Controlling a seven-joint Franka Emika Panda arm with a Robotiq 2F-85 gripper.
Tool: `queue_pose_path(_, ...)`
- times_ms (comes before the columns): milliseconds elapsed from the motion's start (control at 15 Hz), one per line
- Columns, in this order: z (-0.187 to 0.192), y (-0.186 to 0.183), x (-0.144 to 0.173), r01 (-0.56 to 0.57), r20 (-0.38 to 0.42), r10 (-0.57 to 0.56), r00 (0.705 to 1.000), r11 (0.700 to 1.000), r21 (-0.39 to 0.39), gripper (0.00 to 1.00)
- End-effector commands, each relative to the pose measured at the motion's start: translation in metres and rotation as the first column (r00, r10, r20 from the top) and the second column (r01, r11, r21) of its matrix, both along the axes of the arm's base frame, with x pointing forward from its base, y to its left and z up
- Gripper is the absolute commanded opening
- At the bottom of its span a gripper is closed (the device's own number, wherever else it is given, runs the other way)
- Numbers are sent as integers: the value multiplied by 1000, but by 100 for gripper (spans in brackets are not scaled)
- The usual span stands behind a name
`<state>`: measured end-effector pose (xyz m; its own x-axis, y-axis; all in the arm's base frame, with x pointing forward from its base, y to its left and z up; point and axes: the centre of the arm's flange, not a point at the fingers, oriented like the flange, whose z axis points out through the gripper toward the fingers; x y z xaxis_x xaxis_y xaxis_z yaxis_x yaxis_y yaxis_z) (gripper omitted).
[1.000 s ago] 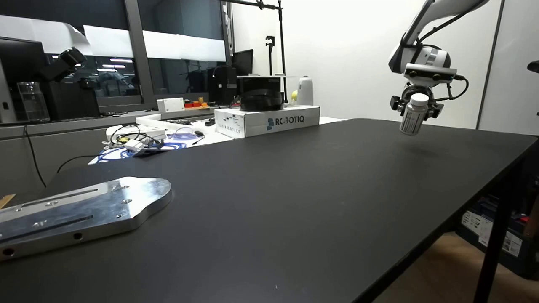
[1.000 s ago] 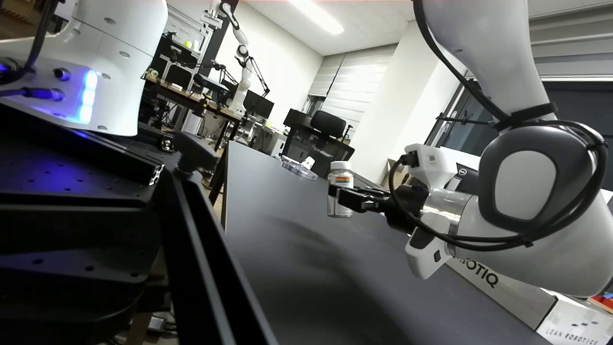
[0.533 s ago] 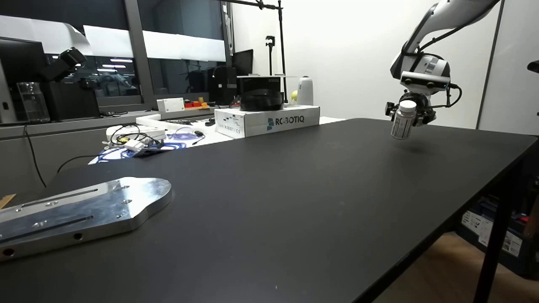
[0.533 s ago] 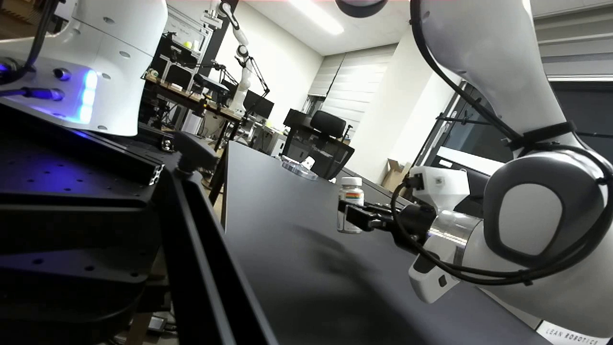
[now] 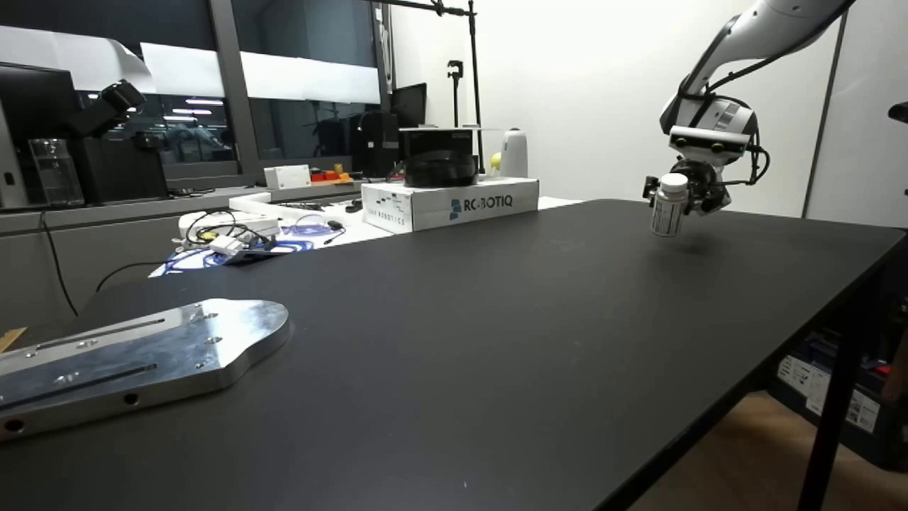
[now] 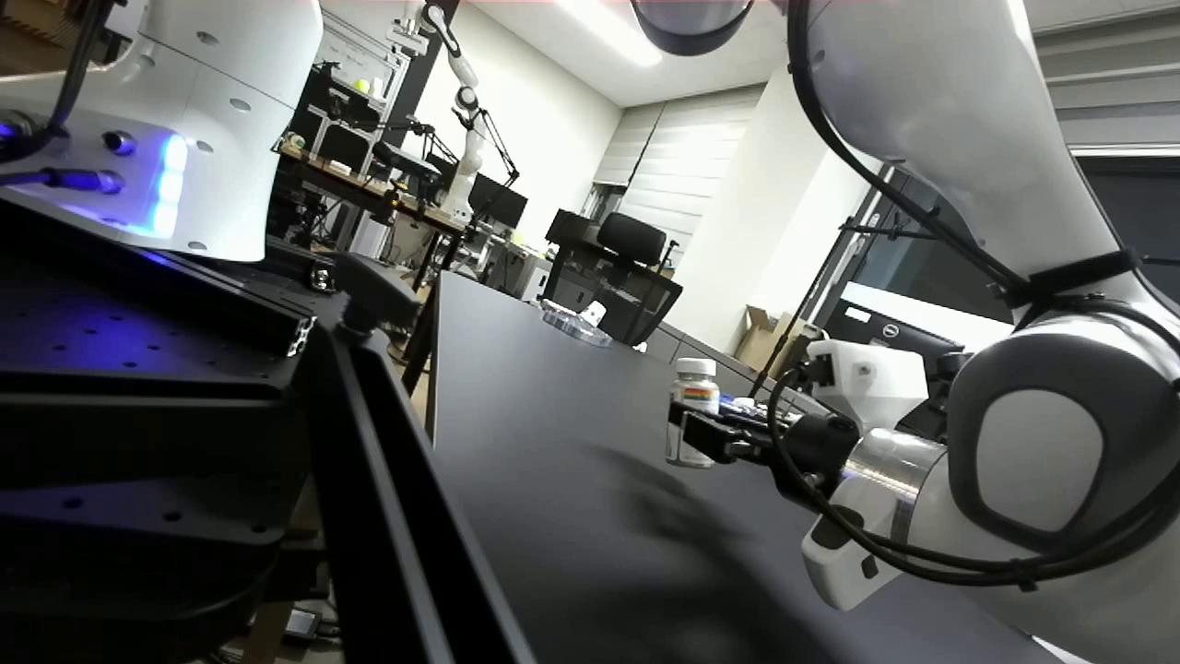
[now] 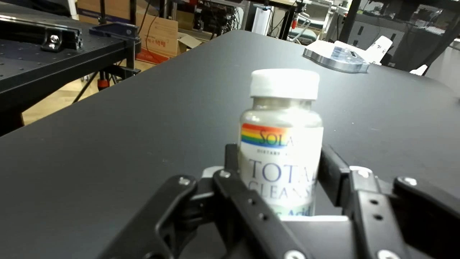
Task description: Place the bottle on the table upright
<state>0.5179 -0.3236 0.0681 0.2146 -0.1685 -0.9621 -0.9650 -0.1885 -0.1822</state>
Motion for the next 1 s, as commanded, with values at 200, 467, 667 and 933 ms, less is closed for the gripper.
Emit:
queue_pose_path(200,-9,-27,24,54,-72,-52,996,998,24,31)
queue_pose_path(467,-15,-34,27,90,-89,-88,992,996,14,31)
queue_pose_path(667,-18,-38,29,108,-99,-106,989,994,12,31)
queue_pose_path(933,-21,-42,30,123,-105,-122,987,992,7,31)
